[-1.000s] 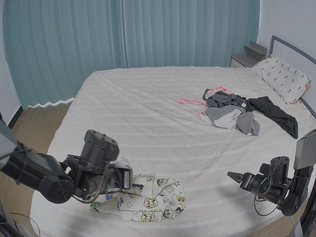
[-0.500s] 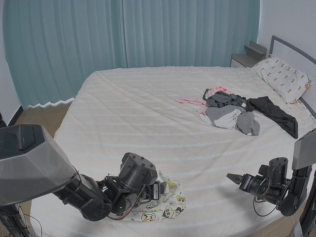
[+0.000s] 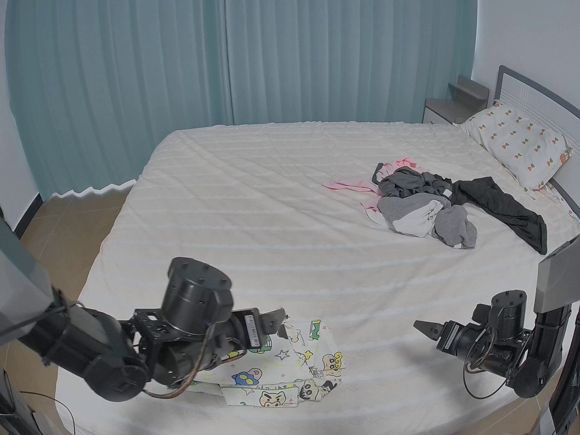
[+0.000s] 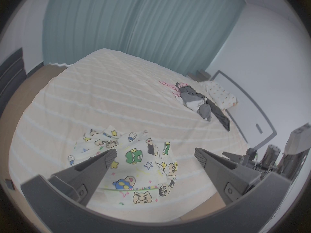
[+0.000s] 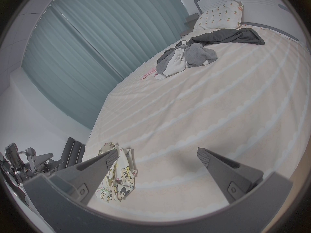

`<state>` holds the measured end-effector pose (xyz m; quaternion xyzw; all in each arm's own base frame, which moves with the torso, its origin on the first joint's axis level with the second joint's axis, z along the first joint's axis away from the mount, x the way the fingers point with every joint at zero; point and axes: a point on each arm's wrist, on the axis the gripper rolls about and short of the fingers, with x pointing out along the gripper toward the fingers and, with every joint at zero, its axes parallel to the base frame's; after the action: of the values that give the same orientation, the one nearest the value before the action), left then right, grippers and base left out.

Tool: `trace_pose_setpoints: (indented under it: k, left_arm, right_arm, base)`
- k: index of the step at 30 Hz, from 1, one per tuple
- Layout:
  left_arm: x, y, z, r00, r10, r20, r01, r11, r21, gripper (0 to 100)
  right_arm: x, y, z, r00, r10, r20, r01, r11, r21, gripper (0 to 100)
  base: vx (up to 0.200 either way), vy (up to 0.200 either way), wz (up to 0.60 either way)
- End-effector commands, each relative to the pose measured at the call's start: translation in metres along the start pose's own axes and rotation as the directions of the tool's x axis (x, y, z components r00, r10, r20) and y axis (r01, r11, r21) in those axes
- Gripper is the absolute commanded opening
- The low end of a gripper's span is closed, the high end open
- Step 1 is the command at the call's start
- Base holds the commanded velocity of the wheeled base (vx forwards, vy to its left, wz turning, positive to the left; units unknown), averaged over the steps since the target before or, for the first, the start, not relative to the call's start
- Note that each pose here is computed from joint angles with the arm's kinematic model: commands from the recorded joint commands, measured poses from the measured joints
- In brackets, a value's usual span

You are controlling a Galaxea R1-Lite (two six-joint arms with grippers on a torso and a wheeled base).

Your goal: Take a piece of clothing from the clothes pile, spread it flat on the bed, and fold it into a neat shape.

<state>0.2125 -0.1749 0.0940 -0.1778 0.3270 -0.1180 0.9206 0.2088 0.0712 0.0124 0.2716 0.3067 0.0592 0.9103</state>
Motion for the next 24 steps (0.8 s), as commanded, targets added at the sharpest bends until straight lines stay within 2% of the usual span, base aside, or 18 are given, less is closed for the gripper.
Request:
trace_pose_setpoints:
  k: [1,3,5,10,12,13,15,17,24]
  left_arm:
    - [-0.066,0.056,0.005,0.992,-0.038,0.123,0.063,0.977,-0.205,100]
    - [-0.076,0.068,0.0,0.99,-0.04,0.133,0.071,0.968,-0.242,100]
    - [-0.088,0.084,-0.01,0.99,-0.016,0.143,0.058,0.954,-0.294,100]
    - [-0.095,0.095,-0.024,0.995,-0.041,0.087,0.075,0.898,-0.434,100]
    - [-0.096,0.096,-0.027,0.997,-0.056,0.061,0.078,0.881,-0.466,100]
    - [-0.096,0.097,-0.029,0.996,-0.082,0.038,0.091,0.868,-0.488,100]
    - [-0.097,0.097,-0.03,0.993,-0.115,0.02,0.11,0.86,-0.499,100]
    - [-0.098,0.099,-0.027,0.99,-0.14,0.026,0.134,0.848,-0.512,100]
    - [-0.102,0.101,-0.024,0.985,-0.158,0.072,0.172,0.832,-0.528,100]
  right_arm:
    - [-0.002,0.014,-0.01,0.998,0.056,-0.034,-0.057,0.998,-0.035,100]
    - [-0.001,0.02,-0.014,0.996,0.081,-0.046,-0.083,0.995,-0.051,100]
    - [0.008,0.035,-0.016,0.988,0.146,-0.041,-0.149,0.986,-0.073,100]
    - [0.032,0.075,-0.021,0.964,0.262,-0.047,-0.266,0.957,-0.113,100]
    - [0.032,0.076,-0.025,0.964,0.255,-0.069,-0.262,0.958,-0.115,100]
    - [0.032,0.075,-0.029,0.965,0.247,-0.089,-0.256,0.961,-0.101,100]
    - [0.034,0.072,-0.033,0.966,0.236,-0.106,-0.243,0.968,-0.059,100]
    - [0.037,0.071,-0.034,0.967,0.23,-0.109,-0.234,0.972,-0.021,100]
    - [0.039,0.07,-0.037,0.967,0.224,-0.119,-0.227,0.974,-0.011,100]
  base:
    - [0.0,0.0,0.0]
    - [0.0,0.0,0.0]
    - [0.0,0.0,0.0]
    - [0.0,0.0,0.0]
    - [0.0,0.0,0.0]
    - [0.0,0.0,0.0]
    - [0.0,0.0,0.0]
    - [0.0,0.0,0.0]
    - [0.0,0.0,0.0]
